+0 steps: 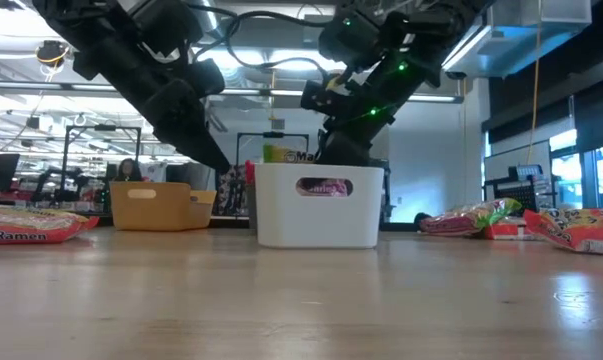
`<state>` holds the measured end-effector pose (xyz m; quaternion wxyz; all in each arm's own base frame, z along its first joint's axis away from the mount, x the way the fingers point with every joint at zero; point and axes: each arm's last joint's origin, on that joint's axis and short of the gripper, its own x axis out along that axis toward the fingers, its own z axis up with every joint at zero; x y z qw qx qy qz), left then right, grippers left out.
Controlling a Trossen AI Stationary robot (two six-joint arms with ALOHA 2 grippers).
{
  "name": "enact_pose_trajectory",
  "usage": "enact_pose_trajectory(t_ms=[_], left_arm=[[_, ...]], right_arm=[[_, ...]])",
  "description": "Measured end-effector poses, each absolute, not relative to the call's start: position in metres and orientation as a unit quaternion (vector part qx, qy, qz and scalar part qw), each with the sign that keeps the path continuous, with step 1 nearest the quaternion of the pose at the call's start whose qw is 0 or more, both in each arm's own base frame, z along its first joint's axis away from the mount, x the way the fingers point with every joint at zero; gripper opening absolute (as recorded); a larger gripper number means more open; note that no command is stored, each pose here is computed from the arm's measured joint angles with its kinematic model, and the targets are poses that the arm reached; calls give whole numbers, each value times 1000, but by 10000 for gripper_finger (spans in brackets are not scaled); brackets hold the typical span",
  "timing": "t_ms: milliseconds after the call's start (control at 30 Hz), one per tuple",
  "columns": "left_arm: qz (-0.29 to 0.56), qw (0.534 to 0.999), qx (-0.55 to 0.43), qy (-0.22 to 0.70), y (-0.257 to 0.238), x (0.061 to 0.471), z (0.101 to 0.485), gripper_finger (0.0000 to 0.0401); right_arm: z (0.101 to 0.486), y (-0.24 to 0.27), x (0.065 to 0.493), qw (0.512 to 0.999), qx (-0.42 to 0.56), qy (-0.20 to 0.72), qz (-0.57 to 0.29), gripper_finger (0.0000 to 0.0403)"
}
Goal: Sort Maruchan noodles
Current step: Put the green noodle pack into the white bin
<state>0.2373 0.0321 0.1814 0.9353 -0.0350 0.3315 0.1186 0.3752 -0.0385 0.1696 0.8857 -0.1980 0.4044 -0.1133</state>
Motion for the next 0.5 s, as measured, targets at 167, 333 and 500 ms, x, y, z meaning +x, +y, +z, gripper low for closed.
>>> enact_pose_trajectory(t_ms=[167,333,500], left_arm=[[116,936,-36,332,32,237,181,174],[109,936,-38,332,31,237,181,174],[108,936,-38,332,31,237,181,174]], right_arm=[[171,-38,377,895,-185,389,-113,95],[171,-38,378,899,-179,383,-116,175],[180,-38,380,912,-169,353,-127,228]])
